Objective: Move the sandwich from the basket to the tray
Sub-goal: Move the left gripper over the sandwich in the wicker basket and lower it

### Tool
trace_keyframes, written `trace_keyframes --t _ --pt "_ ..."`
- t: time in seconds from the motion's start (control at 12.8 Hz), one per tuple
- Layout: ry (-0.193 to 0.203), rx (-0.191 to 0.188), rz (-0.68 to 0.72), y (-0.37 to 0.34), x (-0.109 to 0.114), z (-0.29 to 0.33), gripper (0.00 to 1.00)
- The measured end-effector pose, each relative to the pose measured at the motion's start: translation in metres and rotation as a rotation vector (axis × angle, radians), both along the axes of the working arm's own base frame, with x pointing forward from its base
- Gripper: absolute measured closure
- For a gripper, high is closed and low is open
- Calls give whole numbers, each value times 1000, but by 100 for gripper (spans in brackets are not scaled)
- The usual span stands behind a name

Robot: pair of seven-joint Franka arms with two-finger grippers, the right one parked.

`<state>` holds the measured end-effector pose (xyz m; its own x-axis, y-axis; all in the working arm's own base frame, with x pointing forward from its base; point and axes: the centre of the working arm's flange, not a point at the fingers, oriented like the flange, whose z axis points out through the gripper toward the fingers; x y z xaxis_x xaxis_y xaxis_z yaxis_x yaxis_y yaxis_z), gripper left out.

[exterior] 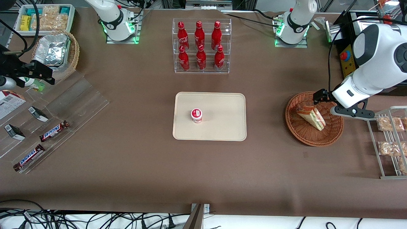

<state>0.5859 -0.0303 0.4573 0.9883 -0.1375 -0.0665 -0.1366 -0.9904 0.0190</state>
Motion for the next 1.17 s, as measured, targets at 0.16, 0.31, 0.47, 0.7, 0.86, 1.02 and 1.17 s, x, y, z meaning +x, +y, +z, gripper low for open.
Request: trace_keyframes --t 0.16,0.31,0.47,0.7,0.86,1.02,1.17 --pt "40 -6 6 2 8 9 0" --pt "55 -13 18 2 16 7 0" --pt "69 -10 40 -4 21 -2 0" --pt "79 1 80 -6 25 -15 0" --pt "76 10 196 2 28 -20 0" --pt "46 16 374 16 34 -28 0" --pt "21 21 546 22 33 -50 0"
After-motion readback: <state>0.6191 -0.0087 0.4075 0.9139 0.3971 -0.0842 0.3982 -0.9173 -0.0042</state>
